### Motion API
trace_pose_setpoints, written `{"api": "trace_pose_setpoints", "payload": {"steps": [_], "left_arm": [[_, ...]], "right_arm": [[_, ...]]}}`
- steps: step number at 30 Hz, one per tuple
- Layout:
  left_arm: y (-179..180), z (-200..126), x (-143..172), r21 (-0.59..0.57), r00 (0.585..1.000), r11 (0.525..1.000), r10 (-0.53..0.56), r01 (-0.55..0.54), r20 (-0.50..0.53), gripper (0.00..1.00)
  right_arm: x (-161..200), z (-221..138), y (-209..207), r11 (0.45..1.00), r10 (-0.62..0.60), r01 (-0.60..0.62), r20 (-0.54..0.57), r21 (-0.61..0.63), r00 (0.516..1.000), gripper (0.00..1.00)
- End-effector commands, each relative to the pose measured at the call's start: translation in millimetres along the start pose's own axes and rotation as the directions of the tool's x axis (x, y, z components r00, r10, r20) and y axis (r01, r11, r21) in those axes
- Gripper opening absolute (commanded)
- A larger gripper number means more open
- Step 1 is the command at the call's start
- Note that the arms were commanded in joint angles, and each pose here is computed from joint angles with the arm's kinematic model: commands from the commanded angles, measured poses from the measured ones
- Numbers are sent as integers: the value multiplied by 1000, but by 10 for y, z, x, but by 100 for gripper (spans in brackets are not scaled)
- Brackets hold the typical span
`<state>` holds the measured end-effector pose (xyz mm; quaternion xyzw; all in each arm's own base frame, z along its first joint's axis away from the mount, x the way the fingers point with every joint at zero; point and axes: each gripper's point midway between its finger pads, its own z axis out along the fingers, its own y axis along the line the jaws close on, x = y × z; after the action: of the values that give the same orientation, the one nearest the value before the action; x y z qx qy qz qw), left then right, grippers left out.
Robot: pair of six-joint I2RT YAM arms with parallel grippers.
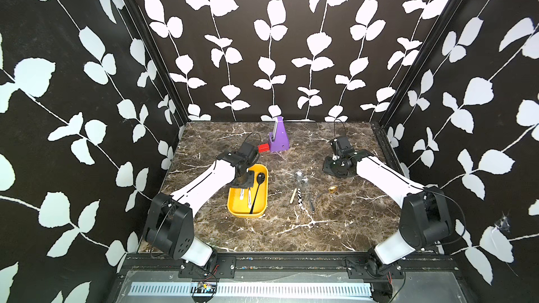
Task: Put the spoon into the storage box
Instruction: Place the spoon in the storage box.
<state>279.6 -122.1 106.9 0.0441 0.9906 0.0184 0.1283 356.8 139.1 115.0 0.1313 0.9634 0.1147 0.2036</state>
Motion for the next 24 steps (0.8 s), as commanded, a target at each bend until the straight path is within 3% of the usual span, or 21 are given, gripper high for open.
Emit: {"api": "trace_pose_setpoints", "payload": {"steps": [1,13,24], "left_arm": [[32,104,37,21,1000,1000,-3,3,-12,0],[118,575,123,-23,997,1000,-11,9,-82,0],[142,773,190,-36,992,999,-25,20,-120,0]], "right_arm": [[-19,-2,2,1000,-2,2,3,-7,1000,34],[-8,7,10,1000,-3,2,-6,-10,1000,34],[-7,8,39,1000,-8,7,-16,-19,1000,34]]}}
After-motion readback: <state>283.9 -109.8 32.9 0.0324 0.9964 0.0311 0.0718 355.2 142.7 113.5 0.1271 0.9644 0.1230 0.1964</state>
